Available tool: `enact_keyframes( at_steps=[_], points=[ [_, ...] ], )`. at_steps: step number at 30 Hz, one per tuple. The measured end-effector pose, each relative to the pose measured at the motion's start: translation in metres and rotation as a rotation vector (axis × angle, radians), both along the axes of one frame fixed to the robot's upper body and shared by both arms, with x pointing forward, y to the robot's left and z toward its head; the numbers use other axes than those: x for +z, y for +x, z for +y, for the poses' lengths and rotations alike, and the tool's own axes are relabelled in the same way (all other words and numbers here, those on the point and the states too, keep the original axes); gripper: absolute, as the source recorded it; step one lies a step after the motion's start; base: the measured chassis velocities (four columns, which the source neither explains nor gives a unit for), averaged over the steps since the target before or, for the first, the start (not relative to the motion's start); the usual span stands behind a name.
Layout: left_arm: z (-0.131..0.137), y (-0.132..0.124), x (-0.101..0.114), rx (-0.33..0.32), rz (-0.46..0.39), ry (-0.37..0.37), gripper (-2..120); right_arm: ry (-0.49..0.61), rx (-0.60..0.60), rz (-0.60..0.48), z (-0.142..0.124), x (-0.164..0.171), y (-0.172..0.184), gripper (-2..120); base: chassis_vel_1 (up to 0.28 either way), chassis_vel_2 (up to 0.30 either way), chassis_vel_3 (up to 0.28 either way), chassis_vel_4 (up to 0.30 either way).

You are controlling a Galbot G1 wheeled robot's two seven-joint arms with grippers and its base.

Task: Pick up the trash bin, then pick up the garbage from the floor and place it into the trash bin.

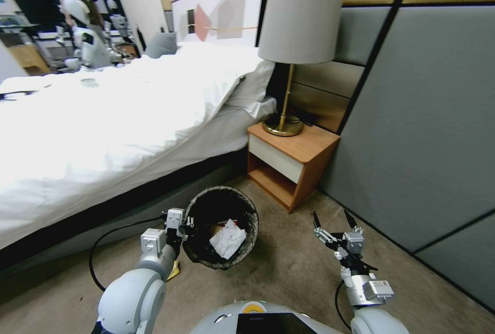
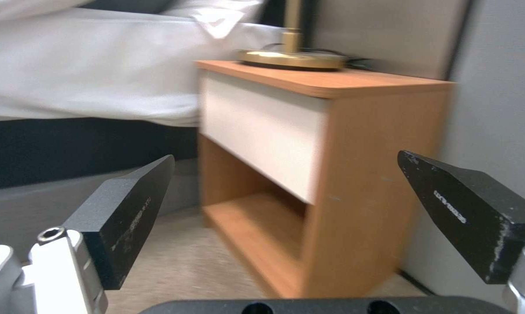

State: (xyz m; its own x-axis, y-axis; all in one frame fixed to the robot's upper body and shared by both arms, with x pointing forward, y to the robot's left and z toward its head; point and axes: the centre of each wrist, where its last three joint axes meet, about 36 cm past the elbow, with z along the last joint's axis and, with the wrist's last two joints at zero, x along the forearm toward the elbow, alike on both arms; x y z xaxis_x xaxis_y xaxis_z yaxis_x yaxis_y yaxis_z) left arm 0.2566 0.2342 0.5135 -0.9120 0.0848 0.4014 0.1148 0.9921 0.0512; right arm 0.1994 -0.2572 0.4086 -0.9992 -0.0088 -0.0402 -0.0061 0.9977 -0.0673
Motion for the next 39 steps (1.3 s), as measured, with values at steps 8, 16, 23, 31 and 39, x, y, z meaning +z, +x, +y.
enact_keyframes(
  at_steps=[8, 16, 23, 31, 39],
  points=[
    [-0.001, 0.000, -0.001, 0.000, 0.000, -0.003, 1, 0.003, 0.000, 0.005, -0.001, -0.001, 0.000, 100, 0.081, 0.085, 0.085, 0.090],
    [-0.001, 0.001, -0.001, -0.003, 0.000, -0.003, 1, 0.008, -0.002, 0.012, -0.002, -0.002, 0.002, 100, 0.079, 0.077, 0.074, 0.089],
    [-0.001, 0.002, -0.002, -0.002, 0.001, -0.004, 1, 0.010, -0.004, 0.022, -0.002, -0.003, 0.003, 100, 0.076, 0.095, 0.089, 0.094],
    [-0.001, 0.003, -0.004, 0.000, -0.015, -0.003, 1, 0.015, -0.010, 0.042, -0.003, -0.009, 0.004, 100, 0.067, 0.065, 0.070, 0.070],
    [0.000, 0.003, -0.005, 0.001, -0.021, -0.004, 1, 0.026, -0.025, 0.077, -0.008, -0.015, 0.006, 100, 0.000, 0.000, 0.000, 0.000]
  ],
)
